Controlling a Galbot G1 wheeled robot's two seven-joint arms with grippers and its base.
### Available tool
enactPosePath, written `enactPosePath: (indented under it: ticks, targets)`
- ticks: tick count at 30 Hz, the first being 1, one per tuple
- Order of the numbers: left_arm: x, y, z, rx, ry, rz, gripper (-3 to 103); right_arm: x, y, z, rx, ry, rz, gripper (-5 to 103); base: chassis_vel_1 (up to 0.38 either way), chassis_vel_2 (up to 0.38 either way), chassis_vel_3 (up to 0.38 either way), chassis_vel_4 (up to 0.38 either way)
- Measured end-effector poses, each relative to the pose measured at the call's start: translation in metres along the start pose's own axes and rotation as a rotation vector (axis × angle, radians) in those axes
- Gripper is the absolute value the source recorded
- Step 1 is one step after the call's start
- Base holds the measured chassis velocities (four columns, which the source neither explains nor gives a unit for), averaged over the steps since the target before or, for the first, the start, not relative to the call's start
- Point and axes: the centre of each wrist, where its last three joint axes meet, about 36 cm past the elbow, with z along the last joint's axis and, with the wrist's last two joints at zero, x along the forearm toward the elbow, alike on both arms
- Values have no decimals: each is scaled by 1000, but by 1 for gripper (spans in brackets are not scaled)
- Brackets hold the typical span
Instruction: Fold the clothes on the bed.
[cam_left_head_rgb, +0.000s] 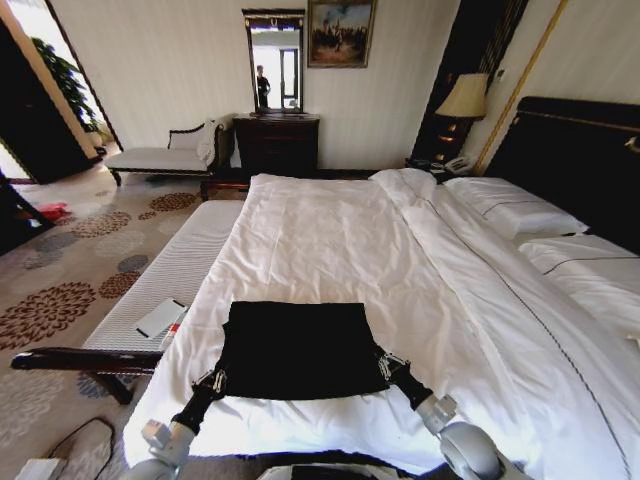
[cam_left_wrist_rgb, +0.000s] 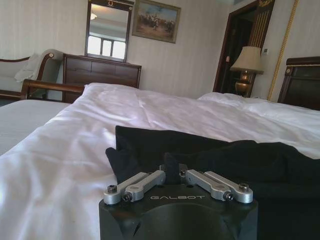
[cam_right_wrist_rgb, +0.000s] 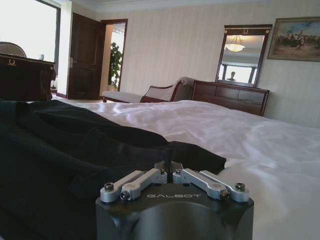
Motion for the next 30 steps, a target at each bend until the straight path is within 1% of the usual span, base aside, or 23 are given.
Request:
enactPosePath:
  ticks: [5, 13, 19, 23, 27, 30]
  targets:
    - [1, 6, 4, -5, 4, -18, 0, 6, 8, 4, -4, 10, -6, 0, 0, 0, 0, 0]
    - [1, 15, 13, -3, 10, -44, 0, 14, 8, 11, 0, 17, 1, 0, 0, 0, 0, 0]
    - [-2, 25, 11, -3, 3, -63, 0, 15, 9, 10, -2, 14, -1, 0, 0, 0, 0, 0]
    - [-2, 25, 13, 1, 5, -68, 0, 19, 11, 13, 3, 23, -7, 0, 0, 0, 0, 0]
    - [2, 18, 18, 3, 20, -70, 0, 23, 12, 17, 11, 34, -12, 0, 0, 0, 0, 0]
    - [5, 14, 21, -3, 34, -70, 16, 22, 11, 17, 14, 33, -13, 16, 0, 0, 0, 0]
